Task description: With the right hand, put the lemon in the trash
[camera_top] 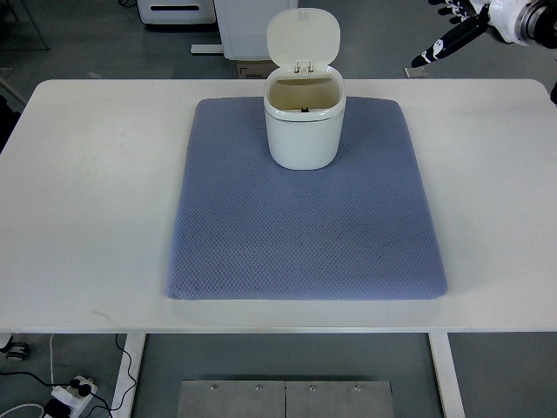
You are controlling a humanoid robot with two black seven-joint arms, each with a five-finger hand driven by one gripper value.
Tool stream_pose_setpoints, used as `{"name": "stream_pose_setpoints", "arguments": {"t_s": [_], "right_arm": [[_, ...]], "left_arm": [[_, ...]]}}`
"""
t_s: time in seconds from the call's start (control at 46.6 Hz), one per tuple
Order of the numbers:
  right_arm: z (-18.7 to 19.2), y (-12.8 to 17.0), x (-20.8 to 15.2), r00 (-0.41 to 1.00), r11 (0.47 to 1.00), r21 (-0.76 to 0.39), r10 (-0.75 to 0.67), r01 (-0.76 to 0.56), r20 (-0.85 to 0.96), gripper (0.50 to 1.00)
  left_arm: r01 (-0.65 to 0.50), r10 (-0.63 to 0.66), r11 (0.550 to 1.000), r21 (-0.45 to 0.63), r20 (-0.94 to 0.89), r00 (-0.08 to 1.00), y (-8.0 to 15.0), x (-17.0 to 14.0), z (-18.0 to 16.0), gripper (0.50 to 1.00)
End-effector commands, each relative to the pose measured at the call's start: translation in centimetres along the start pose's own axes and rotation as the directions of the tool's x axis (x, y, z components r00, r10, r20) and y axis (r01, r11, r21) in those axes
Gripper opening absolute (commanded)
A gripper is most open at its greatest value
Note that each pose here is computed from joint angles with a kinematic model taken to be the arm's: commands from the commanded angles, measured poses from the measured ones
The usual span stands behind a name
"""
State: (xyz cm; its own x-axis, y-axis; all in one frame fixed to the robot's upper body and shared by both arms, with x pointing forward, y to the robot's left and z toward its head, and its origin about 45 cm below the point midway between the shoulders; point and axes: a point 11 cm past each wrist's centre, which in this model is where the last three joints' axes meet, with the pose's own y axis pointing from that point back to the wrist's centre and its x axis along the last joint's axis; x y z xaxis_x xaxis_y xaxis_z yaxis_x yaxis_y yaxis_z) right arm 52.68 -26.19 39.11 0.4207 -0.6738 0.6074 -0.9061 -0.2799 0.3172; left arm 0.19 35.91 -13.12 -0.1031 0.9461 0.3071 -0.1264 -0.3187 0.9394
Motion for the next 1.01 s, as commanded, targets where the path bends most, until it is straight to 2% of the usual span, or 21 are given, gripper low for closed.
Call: {"name": "stream_pose_setpoints", "arguments": {"t_s": [0.0, 0.193, 0.516, 0.601, 0.709, 0.988], "right_arm": [[0.1, 0.0, 0.0, 0.998, 1.0, 0.026, 0.004, -0.006, 0.066, 1.0], [1.7, -0.2, 0.6, 0.983, 0.998, 0.034, 0.048, -0.055, 0.178, 1.0], [6.7, -0.1, 1.5, 0.819, 0.982, 0.048, 0.123, -0.181, 0.561, 1.0], [9.0, 0.2, 1.0, 0.761, 0.98, 0.025, 0.136, -0.197, 0.634, 1.0], [10.1, 0.2, 0.3, 0.701, 0.979, 0.031, 0.123, -0.203, 0.702, 1.0], [13.0, -0.8, -4.5, 0.48, 0.989, -0.005, 0.078, -0.151, 0.874, 1.0]], "left_arm": [[0.001, -0.001, 1.0, 0.0, 0.0, 1.0, 0.0, 0.0, 0.0, 1.0], [0.001, -0.001, 1.0, 0.0, 0.0, 1.0, 0.0, 0.0, 0.0, 1.0], [-0.001, 0.001, 1.0, 0.0, 0.0, 1.0, 0.0, 0.0, 0.0, 1.0], [-0.001, 0.001, 1.0, 0.0, 0.0, 1.0, 0.0, 0.0, 0.0, 1.0], [0.001, -0.001, 1.0, 0.0, 0.0, 1.0, 0.0, 0.0, 0.0, 1.0], [0.001, -0.001, 1.0, 0.0, 0.0, 1.0, 0.0, 0.0, 0.0, 1.0]]}}
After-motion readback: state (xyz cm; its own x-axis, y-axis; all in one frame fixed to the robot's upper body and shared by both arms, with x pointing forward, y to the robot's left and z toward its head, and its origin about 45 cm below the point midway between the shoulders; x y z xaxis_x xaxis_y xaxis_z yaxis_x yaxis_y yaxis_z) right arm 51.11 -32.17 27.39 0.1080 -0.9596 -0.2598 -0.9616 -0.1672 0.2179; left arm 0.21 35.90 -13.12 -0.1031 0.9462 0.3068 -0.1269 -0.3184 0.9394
